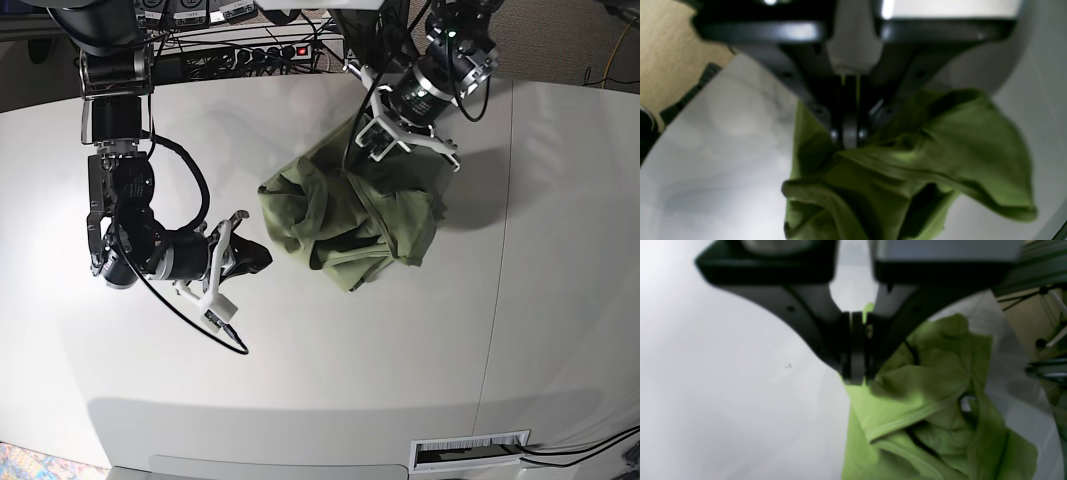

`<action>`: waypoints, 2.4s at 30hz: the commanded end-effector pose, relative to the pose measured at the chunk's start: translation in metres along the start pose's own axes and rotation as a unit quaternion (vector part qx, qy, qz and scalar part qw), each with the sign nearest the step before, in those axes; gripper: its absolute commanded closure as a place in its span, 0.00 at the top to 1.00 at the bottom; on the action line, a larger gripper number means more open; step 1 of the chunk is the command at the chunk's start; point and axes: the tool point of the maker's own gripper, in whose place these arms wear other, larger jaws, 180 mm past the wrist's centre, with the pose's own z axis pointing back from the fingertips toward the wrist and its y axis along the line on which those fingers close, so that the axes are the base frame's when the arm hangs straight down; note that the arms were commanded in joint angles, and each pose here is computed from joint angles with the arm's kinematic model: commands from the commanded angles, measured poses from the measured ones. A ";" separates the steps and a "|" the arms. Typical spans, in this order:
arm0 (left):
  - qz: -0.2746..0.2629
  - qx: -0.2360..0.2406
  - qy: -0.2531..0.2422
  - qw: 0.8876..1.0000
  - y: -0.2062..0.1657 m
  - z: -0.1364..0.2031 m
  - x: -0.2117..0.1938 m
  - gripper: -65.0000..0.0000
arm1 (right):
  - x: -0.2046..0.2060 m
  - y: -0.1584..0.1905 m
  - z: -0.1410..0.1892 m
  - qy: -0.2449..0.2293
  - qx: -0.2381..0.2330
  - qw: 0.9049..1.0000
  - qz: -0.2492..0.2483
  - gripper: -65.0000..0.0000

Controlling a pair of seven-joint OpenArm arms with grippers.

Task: Fold the T-shirt properly
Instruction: 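Lift the shirt with the left gripper and shake it loose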

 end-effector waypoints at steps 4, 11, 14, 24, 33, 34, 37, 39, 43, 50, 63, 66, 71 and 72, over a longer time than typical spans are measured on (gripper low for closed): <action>0.041 -0.032 -0.052 0.997 -0.013 0.003 0.021 0.08 | 0.021 -0.003 0.009 -0.032 -0.006 0.999 0.013 0.00; 0.114 -0.050 -0.100 0.987 -0.024 -0.017 0.038 0.42 | 0.021 -0.003 0.009 -0.032 -0.006 0.999 0.013 0.00; 0.141 -0.058 -0.101 0.983 -0.029 -0.034 0.035 0.42 | 0.021 -0.003 0.009 -0.031 -0.006 0.999 0.013 0.00; 0.160 -0.027 -0.108 0.981 -0.009 -0.048 0.040 0.42 | 0.021 -0.003 0.009 -0.032 -0.005 0.999 0.013 0.00; 0.185 0.016 -0.099 0.978 0.007 -0.049 0.034 0.42 | 0.021 -0.003 0.009 -0.031 -0.006 0.999 0.013 0.00; 0.189 0.022 -0.098 0.977 0.009 -0.049 0.033 0.42 | 0.021 -0.003 0.009 -0.031 -0.005 0.999 0.013 0.00; 0.224 0.017 -0.100 0.969 0.007 -0.050 0.035 0.42 | 0.021 -0.003 0.009 -0.031 -0.005 0.999 0.013 0.00; 0.257 0.000 -0.103 0.961 0.001 -0.051 0.039 0.42 | 0.021 -0.003 0.009 -0.032 -0.005 0.999 0.013 0.00; 0.299 -0.026 -0.121 0.946 -0.008 -0.052 0.052 0.42 | 0.021 -0.003 0.009 -0.032 -0.005 0.999 0.013 0.00; 0.298 -0.031 -0.106 0.948 -0.013 -0.056 0.044 0.42 | 0.021 -0.003 0.009 -0.032 -0.006 0.999 0.013 0.00; 0.293 -0.022 -0.089 0.952 -0.018 -0.069 0.022 0.05 | 0.021 -0.003 0.009 -0.031 -0.006 0.999 0.014 0.00; 0.282 -0.033 -0.088 0.955 -0.021 -0.068 0.024 0.00 | 0.021 -0.004 0.009 -0.031 -0.006 0.999 0.014 0.00; 0.180 -0.016 -0.030 0.983 -0.013 -0.055 0.023 0.00 | 0.019 -0.009 0.009 -0.027 -0.021 0.999 0.017 0.00; 0.154 -0.006 -0.019 0.988 -0.008 -0.051 0.023 0.00 | 0.019 -0.011 0.009 -0.027 -0.026 0.999 0.019 0.00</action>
